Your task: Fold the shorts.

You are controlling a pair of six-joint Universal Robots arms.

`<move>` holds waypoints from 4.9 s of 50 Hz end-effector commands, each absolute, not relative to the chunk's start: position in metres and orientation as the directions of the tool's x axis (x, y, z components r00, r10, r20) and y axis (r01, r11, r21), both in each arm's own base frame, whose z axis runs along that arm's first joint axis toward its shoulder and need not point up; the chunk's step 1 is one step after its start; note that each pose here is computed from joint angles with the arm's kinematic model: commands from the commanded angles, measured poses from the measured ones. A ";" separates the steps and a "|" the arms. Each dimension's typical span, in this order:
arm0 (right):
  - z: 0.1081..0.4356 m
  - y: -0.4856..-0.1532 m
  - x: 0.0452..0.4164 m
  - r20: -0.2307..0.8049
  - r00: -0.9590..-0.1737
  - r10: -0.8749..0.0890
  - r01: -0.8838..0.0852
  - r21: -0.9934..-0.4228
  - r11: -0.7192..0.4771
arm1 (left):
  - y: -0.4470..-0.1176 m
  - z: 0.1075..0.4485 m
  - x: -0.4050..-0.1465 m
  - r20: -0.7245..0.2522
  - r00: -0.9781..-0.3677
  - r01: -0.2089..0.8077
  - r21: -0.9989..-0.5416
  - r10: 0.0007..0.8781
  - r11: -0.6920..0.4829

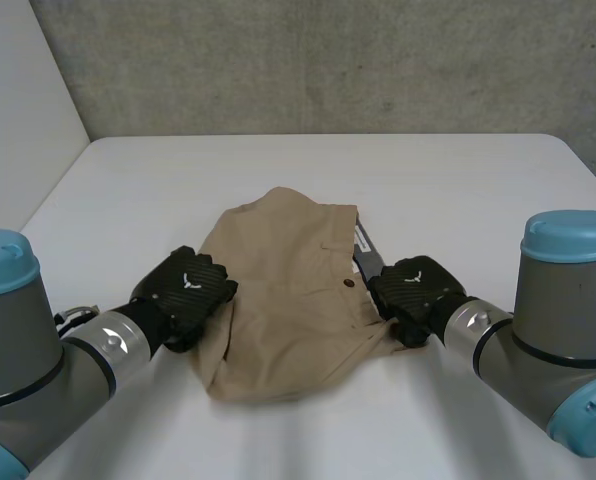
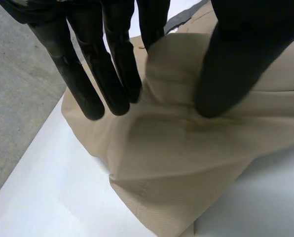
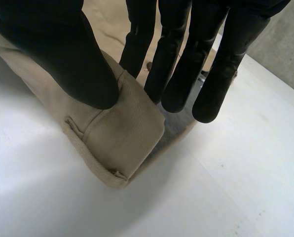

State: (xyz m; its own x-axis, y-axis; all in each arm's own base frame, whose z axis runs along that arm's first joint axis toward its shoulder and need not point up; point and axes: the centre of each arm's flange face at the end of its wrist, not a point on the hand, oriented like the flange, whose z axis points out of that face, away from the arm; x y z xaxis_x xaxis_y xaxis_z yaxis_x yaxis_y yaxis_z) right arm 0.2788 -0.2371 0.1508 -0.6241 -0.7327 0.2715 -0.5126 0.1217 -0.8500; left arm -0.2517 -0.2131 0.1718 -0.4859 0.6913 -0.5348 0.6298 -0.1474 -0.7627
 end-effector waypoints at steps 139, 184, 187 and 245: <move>0.150 -0.255 0.259 0.138 -0.845 -0.516 -0.310 -0.913 0.264 | -0.230 0.114 -0.221 -0.350 -0.821 0.465 -0.868 0.451 0.172; 0.147 -0.247 0.259 0.293 -0.744 -0.601 -0.503 -0.837 0.215 | -0.247 0.150 -0.222 -0.316 -0.834 0.378 -0.924 0.452 0.052; 0.149 -0.245 0.258 0.270 -0.742 -0.613 -0.496 -0.837 0.231 | -0.248 0.149 -0.221 -0.315 -0.836 0.379 -0.924 0.449 0.056; 0.458 -0.212 0.242 0.369 -0.874 -0.318 -0.175 -0.847 -0.502 | -0.188 0.455 -0.191 -0.166 -0.965 0.023 -0.827 0.205 -0.561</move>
